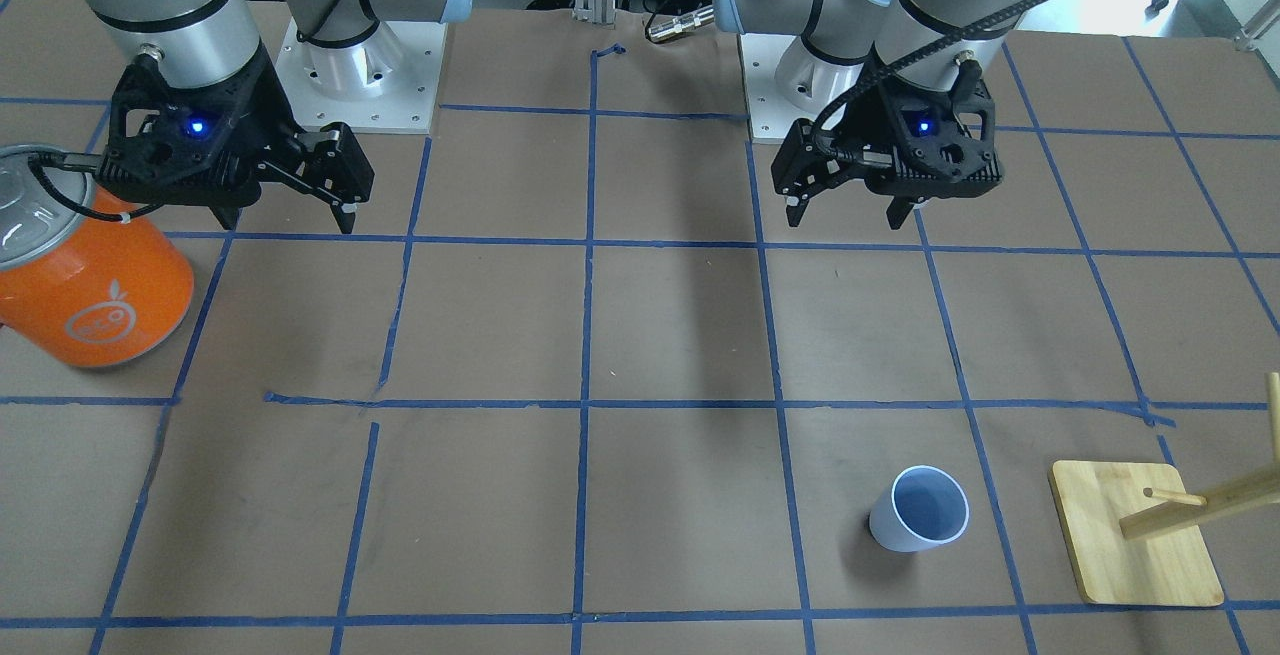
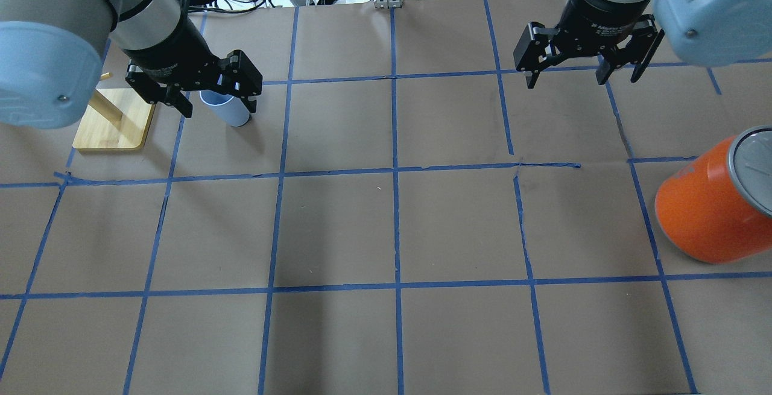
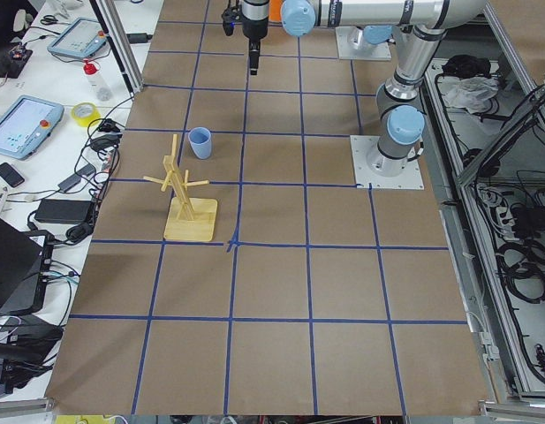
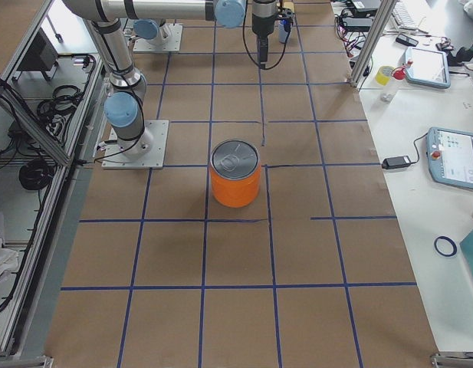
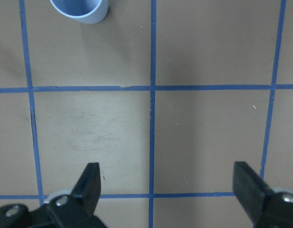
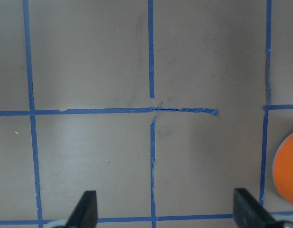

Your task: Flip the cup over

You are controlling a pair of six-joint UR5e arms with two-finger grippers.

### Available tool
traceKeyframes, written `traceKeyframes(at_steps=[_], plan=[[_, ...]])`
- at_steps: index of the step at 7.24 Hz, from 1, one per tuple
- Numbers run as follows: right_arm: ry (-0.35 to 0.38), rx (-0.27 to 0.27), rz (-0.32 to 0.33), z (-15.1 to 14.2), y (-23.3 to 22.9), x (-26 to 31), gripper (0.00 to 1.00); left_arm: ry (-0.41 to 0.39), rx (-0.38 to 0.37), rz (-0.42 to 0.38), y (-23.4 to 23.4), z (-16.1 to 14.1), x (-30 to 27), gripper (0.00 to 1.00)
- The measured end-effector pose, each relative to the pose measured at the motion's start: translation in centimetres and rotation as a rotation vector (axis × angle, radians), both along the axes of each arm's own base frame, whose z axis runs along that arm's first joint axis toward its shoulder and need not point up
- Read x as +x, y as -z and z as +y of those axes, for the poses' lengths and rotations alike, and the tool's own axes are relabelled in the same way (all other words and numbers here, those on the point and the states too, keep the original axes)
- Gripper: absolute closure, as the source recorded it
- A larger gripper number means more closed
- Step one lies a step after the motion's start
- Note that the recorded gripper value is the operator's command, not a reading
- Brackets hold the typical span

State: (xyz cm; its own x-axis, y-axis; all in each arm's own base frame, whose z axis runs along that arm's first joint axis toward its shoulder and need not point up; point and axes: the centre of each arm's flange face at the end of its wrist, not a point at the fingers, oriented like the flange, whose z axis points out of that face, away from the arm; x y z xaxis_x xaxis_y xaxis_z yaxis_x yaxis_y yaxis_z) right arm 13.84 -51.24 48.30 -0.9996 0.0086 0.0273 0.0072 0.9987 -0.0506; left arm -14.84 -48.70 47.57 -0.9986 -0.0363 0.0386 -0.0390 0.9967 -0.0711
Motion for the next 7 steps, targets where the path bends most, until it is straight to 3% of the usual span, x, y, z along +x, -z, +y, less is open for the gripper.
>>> traceKeyframes(at_steps=[4,7], plan=[[0.002,-0.001,-0.005,0.03,-0.09,0.07,0.00,-0.014,-0.092,0.001,-0.97,-0.39,-0.50,0.00],[0.006,-0.001,-0.002,0.02,-0.08,0.04,0.00,-0.014,-0.092,-0.001,-1.03,-0.41,-0.49,0.00]])
